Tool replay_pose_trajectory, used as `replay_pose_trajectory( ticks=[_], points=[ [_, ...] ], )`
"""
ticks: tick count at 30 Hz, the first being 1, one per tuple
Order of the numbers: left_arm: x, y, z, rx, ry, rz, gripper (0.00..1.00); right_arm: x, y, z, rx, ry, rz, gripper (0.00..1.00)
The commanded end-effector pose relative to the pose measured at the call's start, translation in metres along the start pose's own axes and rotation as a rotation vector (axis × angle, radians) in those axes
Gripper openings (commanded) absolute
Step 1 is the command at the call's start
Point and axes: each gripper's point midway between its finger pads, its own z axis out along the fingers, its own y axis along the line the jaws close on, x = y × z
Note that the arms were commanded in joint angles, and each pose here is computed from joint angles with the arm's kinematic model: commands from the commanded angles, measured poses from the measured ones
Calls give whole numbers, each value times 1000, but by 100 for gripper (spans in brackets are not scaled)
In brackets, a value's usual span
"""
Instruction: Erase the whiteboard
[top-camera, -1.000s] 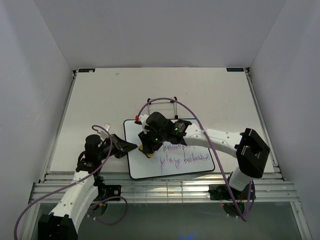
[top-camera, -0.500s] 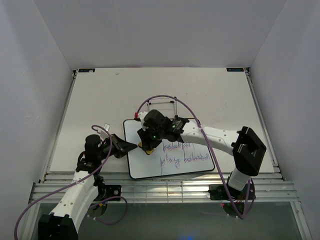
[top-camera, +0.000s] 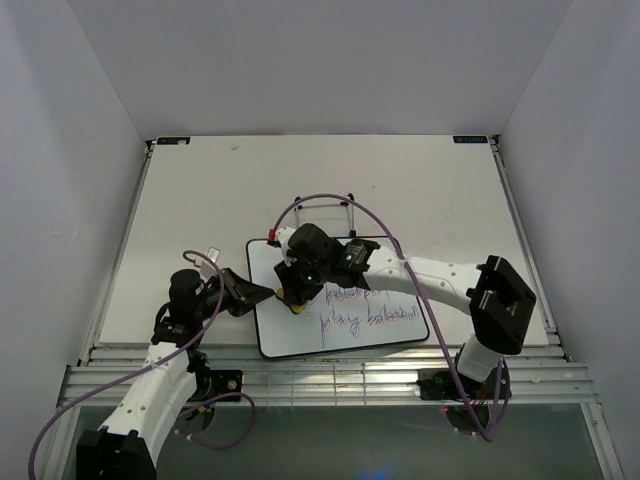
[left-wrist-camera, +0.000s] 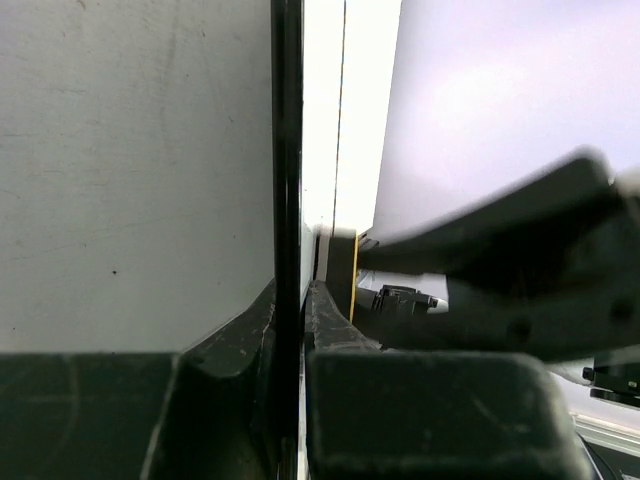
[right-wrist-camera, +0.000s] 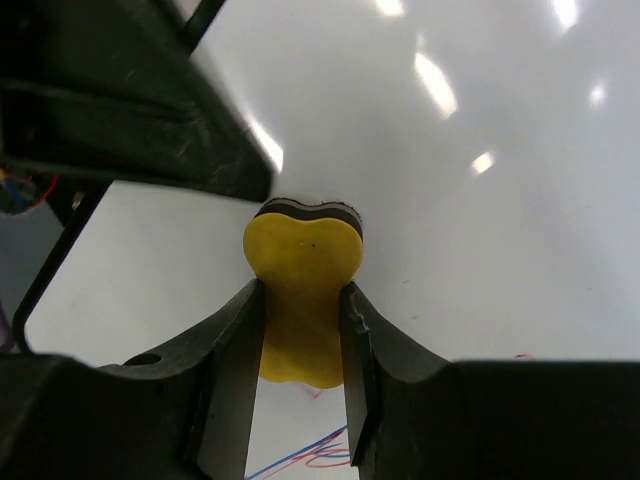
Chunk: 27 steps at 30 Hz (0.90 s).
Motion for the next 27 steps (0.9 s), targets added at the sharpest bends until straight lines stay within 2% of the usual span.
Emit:
replay_pose_trajectory(
  ticks=[1,6,12,14,19,23,27],
  points=[
    [-12,-7,0,6,-60,46,0,42,45,-6,-160,85,-31,16],
    [-13,-5,1,1,-68,36,0,40,93,-8,-276,61,-91,16],
    [-15,-10,0,10,-69,41,0,20,93,12,-181,35,-98,18],
    [-13,-11,0,14,-63,44,0,21,75,17,-90,47,-88,18],
    [-12,-13,-1,16,-54,53,0,49,40,9,-28,78,-29,18],
    [-10,-13,-1,18,-48,55,0,98,-22,-2,63,130,84,17],
    [-9,-11,-1,19,-40,60,0,118,-76,-22,135,97,186,17]
  ],
)
